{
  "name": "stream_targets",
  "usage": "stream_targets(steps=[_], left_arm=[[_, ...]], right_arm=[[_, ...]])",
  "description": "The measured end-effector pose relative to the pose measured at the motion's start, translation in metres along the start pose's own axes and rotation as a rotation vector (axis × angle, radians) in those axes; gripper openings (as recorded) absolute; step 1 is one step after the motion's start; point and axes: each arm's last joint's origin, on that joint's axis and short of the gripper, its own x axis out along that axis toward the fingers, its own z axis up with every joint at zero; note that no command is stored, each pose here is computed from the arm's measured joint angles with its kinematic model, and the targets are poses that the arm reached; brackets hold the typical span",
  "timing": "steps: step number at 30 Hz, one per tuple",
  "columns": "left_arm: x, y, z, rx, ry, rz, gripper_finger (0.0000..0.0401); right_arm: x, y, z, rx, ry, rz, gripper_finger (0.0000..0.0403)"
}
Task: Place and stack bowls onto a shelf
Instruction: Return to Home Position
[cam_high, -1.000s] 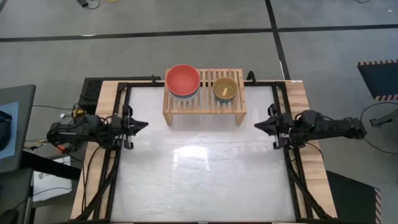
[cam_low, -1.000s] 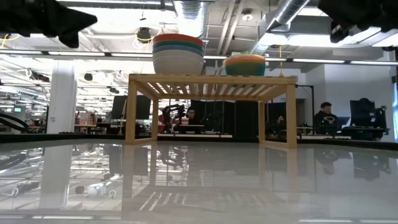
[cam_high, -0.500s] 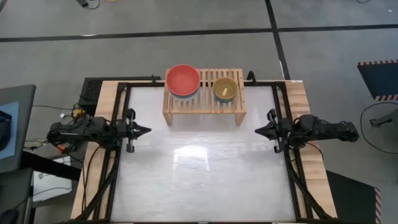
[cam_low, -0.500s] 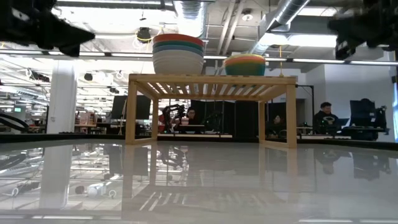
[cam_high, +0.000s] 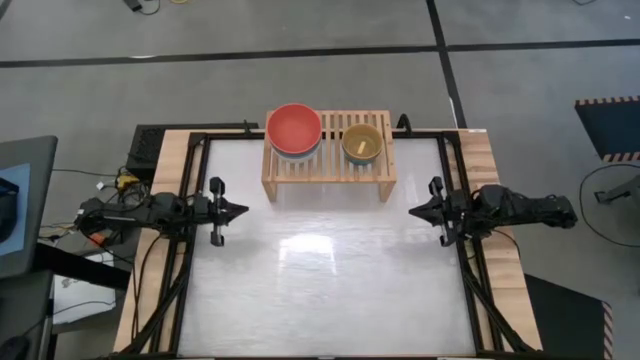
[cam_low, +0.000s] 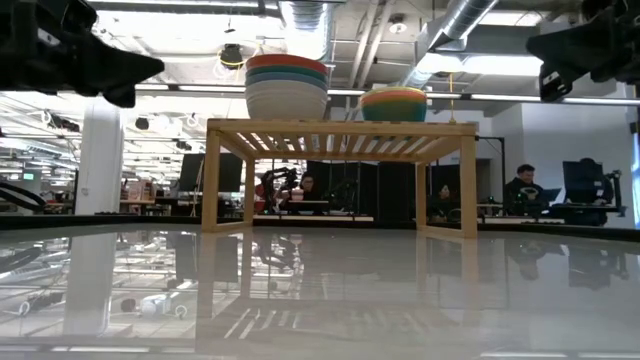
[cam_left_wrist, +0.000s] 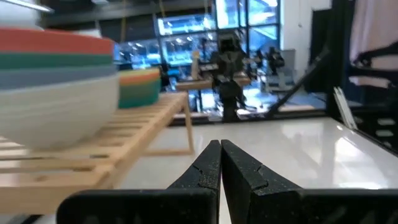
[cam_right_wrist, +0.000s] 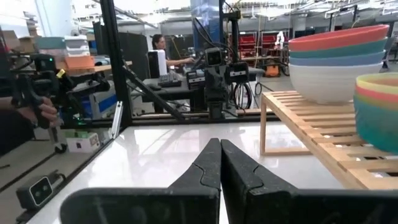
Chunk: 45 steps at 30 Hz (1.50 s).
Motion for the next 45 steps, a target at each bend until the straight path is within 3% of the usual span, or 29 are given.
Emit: stream_targets(steps=[4, 17, 23, 31, 36, 45], left_arm=[[0.000, 0.004, 0.001, -0.050, -0.011, 0.031, 0.0000], [0.002, 0.012, 0.003, -0.051, -0.043, 0.041, 0.0000], [0.001, 0.015, 0.015, -0.030, -0.048, 0.009, 0.0000], [0.001, 0.016, 0.001, -0.045, 0.056, 0.009, 0.0000], [0.003, 0.014, -0.010, -0.133, 0.085, -0.024, 0.0000], [0.004, 0.015, -0.011, -0.098, 0.091, -0.004, 0.0000]], right_arm=[[0.000, 0.000, 0.004, -0.009, -0.043, 0.002, 0.0024], [0.000, -0.009, 0.004, -0.051, -0.055, -0.104, 0.0024], [0.008, -0.012, -0.031, 0.033, -0.055, -0.058, 0.0024], [0.008, -0.012, -0.035, 0.012, -0.012, -0.053, 0.0024], [0.008, -0.016, -0.035, -0.024, -0.011, -0.095, 0.0024], [0.008, -0.018, -0.039, -0.025, 0.032, -0.109, 0.0024]])
